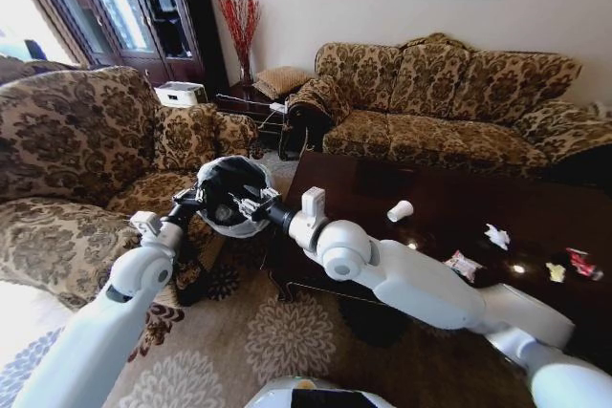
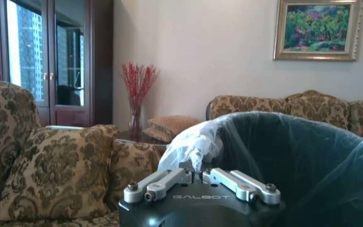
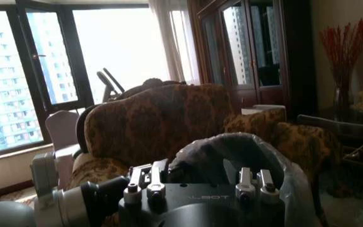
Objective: Move to the front of the table and place the trash on the table into the trash bin.
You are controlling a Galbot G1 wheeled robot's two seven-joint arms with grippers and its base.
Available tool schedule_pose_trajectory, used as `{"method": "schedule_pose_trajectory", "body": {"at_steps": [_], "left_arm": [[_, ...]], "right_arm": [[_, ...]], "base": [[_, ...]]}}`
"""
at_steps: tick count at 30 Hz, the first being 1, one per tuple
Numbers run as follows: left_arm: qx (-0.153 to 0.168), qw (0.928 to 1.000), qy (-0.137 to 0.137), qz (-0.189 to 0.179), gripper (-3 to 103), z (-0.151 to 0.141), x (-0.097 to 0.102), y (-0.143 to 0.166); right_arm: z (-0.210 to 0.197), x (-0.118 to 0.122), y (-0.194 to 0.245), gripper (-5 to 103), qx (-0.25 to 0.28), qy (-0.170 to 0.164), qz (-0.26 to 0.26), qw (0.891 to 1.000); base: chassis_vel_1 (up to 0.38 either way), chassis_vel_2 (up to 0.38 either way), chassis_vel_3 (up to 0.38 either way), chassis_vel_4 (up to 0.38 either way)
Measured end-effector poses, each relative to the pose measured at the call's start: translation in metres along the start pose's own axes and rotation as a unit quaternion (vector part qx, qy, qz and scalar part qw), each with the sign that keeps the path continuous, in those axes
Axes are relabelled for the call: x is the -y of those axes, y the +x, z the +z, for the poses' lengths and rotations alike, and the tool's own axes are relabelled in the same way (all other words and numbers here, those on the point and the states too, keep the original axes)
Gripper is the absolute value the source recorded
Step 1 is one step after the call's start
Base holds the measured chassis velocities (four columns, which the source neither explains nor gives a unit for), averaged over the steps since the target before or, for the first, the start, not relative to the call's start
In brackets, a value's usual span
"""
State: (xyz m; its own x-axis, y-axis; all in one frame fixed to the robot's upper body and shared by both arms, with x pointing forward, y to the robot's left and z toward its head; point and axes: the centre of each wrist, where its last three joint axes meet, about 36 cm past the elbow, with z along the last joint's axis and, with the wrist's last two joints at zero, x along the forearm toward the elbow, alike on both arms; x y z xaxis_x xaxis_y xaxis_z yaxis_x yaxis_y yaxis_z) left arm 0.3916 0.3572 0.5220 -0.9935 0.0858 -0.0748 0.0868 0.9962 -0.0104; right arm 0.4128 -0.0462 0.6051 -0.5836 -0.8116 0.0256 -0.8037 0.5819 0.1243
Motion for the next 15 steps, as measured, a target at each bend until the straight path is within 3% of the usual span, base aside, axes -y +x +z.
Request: {"method": "schedule_pose_trajectory", "body": {"at_steps": [3,6,7,9,10,11,14,15], "left_arm": [[-0.003,1.0000,0.000,0.001,3,-0.001,0.001,0.003],[-0.004,1.0000,-0.002,0.001,3,-0.002,0.002,0.006],[-0.004,1.0000,-0.002,0.001,3,-0.002,0.002,0.006],[-0.003,1.0000,-0.003,0.000,3,-0.003,0.003,0.007],[-0.003,1.0000,-0.003,0.000,3,-0.003,0.003,0.007],[-0.002,1.0000,-0.003,0.001,3,-0.004,0.004,0.008],[0.003,1.0000,-0.003,0.005,3,-0.008,0.007,0.010],[0.003,1.0000,-0.003,0.005,3,-0.008,0.007,0.010]], "right_arm": [[-0.011,0.006,0.003,63,0.024,0.013,0.014,1.000],[-0.031,0.033,0.015,79,0.062,0.042,0.068,0.995],[-0.031,0.033,0.015,79,0.062,0.042,0.068,0.995],[-0.032,0.063,0.031,90,0.061,0.065,0.132,0.987],[-0.032,0.063,0.031,90,0.061,0.065,0.132,0.987],[-0.023,0.083,0.044,95,0.046,0.081,0.182,0.979],[0.003,0.107,0.073,100,-0.001,0.107,0.278,0.955],[0.003,0.107,0.073,100,-0.001,0.107,0.278,0.955]], "base": [[0.000,0.000,0.000,0.000],[0.000,0.000,0.000,0.000],[0.000,0.000,0.000,0.000],[0.000,0.000,0.000,0.000],[0.000,0.000,0.000,0.000],[0.000,0.000,0.000,0.000],[0.000,0.000,0.000,0.000],[0.000,0.000,0.000,0.000]]}}
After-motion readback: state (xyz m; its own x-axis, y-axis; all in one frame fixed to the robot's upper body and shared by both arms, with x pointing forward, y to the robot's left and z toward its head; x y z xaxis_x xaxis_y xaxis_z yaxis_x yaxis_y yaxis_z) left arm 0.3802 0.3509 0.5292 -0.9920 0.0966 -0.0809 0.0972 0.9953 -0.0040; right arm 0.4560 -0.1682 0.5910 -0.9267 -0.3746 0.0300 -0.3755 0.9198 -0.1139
